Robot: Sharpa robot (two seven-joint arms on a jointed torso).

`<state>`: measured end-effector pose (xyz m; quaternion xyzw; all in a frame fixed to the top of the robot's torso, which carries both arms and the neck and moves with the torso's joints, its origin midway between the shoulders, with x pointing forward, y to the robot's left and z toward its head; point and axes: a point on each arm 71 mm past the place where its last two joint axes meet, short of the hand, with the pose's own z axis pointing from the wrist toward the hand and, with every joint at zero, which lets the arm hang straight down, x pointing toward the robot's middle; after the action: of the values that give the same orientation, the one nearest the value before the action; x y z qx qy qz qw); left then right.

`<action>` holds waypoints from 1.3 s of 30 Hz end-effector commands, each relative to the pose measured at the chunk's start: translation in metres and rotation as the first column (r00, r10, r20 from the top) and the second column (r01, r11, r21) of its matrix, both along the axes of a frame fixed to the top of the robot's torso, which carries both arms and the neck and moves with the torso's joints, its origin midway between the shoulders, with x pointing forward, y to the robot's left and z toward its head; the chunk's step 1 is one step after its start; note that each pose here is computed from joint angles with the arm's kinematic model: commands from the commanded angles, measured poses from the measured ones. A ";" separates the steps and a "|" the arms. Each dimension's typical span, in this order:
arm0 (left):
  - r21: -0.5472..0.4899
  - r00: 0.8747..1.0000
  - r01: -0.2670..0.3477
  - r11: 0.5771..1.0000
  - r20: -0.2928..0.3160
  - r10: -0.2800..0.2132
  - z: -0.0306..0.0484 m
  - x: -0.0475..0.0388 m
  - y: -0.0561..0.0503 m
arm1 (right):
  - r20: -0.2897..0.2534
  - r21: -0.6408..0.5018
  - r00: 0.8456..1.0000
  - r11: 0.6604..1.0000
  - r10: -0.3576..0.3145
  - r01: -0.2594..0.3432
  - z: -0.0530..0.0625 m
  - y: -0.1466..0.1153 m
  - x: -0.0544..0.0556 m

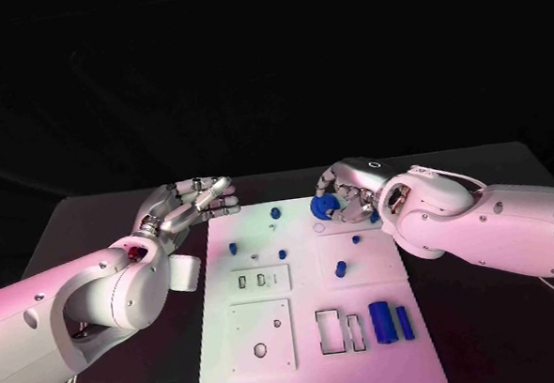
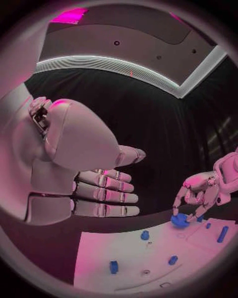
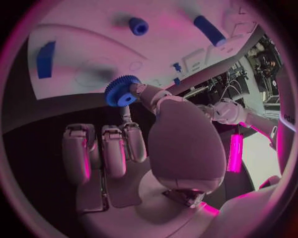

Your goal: Assemble the parts on the task board

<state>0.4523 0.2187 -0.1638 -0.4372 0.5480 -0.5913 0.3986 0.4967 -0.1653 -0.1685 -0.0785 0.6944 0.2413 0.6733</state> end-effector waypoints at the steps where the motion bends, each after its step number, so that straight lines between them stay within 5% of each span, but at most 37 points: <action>1: -0.010 1.000 0.017 1.000 0.004 -0.017 0.0016 -0.0001 -0.003 | 0.125 -0.028 0.991 0.998 0.053 -0.050 0.009 0.016 -0.006; 15: -0.013 1.000 0.024 1.000 0.004 -0.024 0.0017 -0.0004 -0.006 | 0.108 -0.030 0.984 0.989 0.144 -0.142 0.000 0.075 -0.012; 39: -0.014 1.000 0.026 1.000 0.006 -0.026 0.0023 -0.0012 -0.007 | 0.048 -0.051 0.987 0.987 0.152 -0.150 -0.027 0.101 -0.002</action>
<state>0.4516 0.2144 -0.1635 -0.4359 0.5494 -0.5938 0.3943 0.4937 -0.0645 -0.1937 -0.1440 0.6705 0.2770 0.6731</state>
